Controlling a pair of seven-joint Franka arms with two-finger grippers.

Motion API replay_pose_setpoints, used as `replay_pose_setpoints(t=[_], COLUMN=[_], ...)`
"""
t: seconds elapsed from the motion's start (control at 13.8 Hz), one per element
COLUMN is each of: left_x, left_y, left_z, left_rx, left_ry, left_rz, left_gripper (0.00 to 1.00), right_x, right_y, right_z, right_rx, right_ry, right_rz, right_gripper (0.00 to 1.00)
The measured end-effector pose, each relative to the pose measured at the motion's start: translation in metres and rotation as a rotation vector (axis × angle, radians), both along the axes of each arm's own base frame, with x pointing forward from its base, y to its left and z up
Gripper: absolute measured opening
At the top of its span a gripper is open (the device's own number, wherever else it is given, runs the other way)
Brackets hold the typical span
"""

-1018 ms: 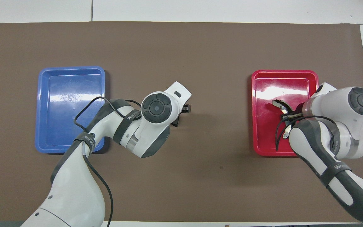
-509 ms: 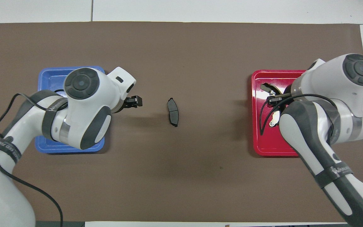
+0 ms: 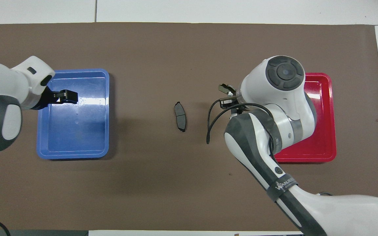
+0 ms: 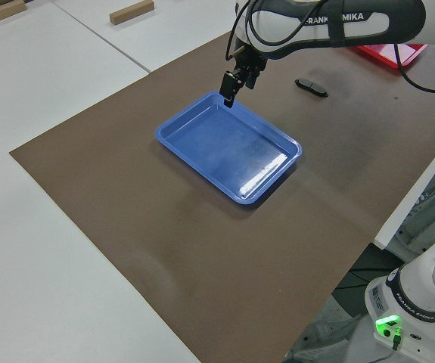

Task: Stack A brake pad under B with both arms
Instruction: 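Move the right gripper's pad over the center pad while the left gripper withdraws, then lower the held pad onto the center pad and open the right gripper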

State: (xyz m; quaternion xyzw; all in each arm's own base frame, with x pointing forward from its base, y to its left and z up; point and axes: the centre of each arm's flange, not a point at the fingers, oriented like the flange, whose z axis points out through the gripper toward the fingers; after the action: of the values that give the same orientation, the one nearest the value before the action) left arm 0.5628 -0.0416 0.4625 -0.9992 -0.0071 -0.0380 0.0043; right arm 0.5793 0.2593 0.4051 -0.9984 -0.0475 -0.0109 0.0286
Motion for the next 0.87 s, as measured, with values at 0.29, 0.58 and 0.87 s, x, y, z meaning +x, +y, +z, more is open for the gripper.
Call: replay_pose_setpoints(t=[0.29, 0.58, 0.87], left_x=[-0.009, -0.013, -0.017], left_y=[0.056, 0.074, 0.078], left_z=[0.08, 0.148, 0.148], left_rx=[0.005, 0.009, 0.005], left_ry=[0.007, 0.023, 0.076], left_rz=[-0.004, -0.038, -0.047], left_gripper=[0.99, 0.99, 1.0], right_x=[0.017, 0.006, -0.002], right_y=[0.083, 0.123, 0.139], right_z=[-0.033, -0.061, -0.081], right_rx=[0.015, 0.022, 0.016], right_ry=[0.002, -0.005, 0.004], right_rz=[-0.03, 0.017, 0.042], right_gripper=[0.43, 0.43, 0.43])
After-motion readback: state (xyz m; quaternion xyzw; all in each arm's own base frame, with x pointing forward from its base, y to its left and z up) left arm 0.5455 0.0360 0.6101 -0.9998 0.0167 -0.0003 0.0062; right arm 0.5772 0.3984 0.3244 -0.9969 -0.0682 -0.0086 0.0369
